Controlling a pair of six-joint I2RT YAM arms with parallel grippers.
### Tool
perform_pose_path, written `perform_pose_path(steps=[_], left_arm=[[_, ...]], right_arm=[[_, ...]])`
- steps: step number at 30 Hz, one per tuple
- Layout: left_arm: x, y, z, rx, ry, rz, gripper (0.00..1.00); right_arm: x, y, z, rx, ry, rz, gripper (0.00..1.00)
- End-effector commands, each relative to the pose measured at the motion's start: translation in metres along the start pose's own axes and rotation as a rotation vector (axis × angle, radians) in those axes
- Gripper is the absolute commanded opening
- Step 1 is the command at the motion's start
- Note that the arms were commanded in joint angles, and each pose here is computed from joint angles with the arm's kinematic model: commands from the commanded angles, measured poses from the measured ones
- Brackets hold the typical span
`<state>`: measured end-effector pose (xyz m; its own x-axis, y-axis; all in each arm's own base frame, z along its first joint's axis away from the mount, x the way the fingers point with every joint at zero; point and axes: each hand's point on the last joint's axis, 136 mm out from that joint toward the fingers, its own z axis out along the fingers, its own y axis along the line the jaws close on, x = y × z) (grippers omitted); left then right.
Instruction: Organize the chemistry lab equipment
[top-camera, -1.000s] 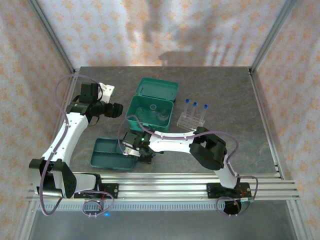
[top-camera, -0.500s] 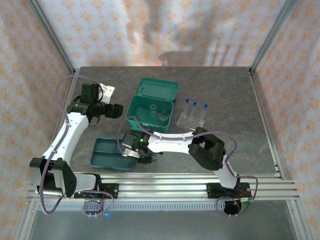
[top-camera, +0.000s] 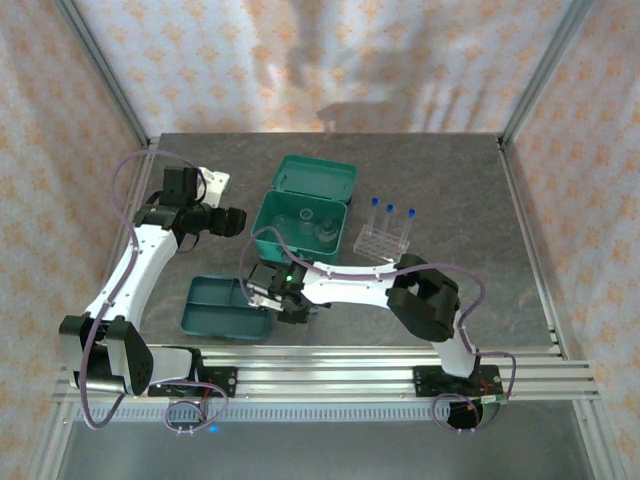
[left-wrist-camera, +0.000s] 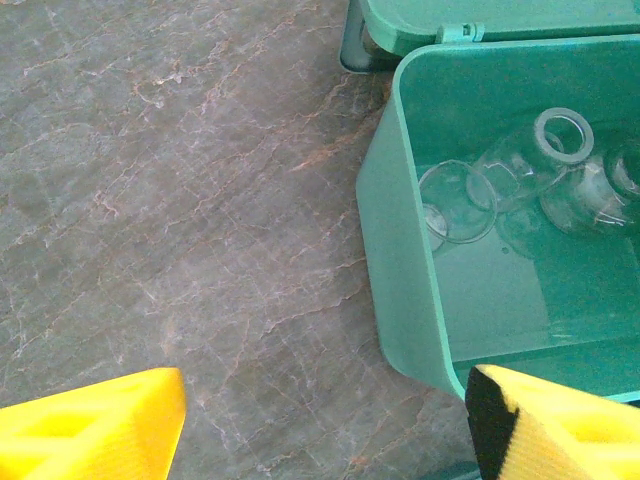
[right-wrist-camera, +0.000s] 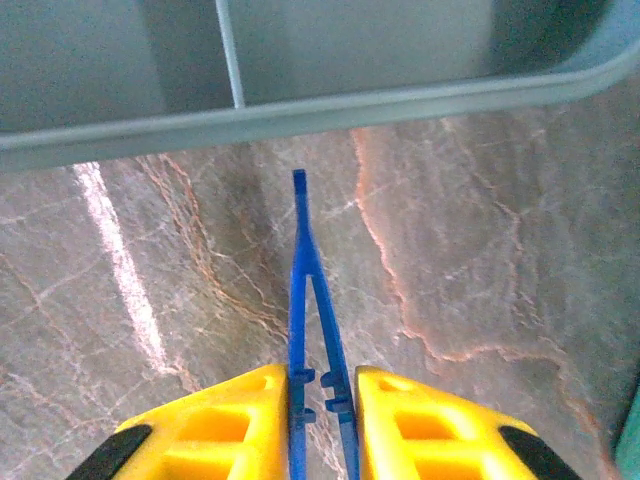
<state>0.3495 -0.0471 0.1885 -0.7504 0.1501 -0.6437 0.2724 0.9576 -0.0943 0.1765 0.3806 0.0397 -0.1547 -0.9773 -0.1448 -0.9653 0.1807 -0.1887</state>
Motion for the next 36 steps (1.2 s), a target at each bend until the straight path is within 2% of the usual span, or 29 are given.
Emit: perform_pose_path(steps=[1, 8, 20, 28, 36], left_arm=[[-0.006, -0.002, -0.002, -0.005, -0.025, 0.008, 0.77], [-0.006, -0.001, -0.006, -0.018, -0.029, 0.015, 0.77], [-0.001, 0.033, -0.019, -0.088, -0.042, -0.053, 0.77], [0.009, 0.065, -0.035, -0.127, -0.075, -0.145, 0.77], [0.037, 0.088, -0.042, -0.172, -0.041, -0.170, 0.77]], right_arm=[[0.003, -0.011, -0.020, 0.048, -0.007, 0.019, 0.20], [-0.003, -0.018, -0.038, 0.069, -0.025, 0.020, 0.20], [-0.072, 0.002, -0.086, 0.026, -0.154, -0.028, 0.21], [-0.109, 0.030, -0.084, -0.050, -0.188, -0.065, 0.21], [-0.124, 0.052, -0.067, -0.135, -0.173, -0.073, 0.21]])
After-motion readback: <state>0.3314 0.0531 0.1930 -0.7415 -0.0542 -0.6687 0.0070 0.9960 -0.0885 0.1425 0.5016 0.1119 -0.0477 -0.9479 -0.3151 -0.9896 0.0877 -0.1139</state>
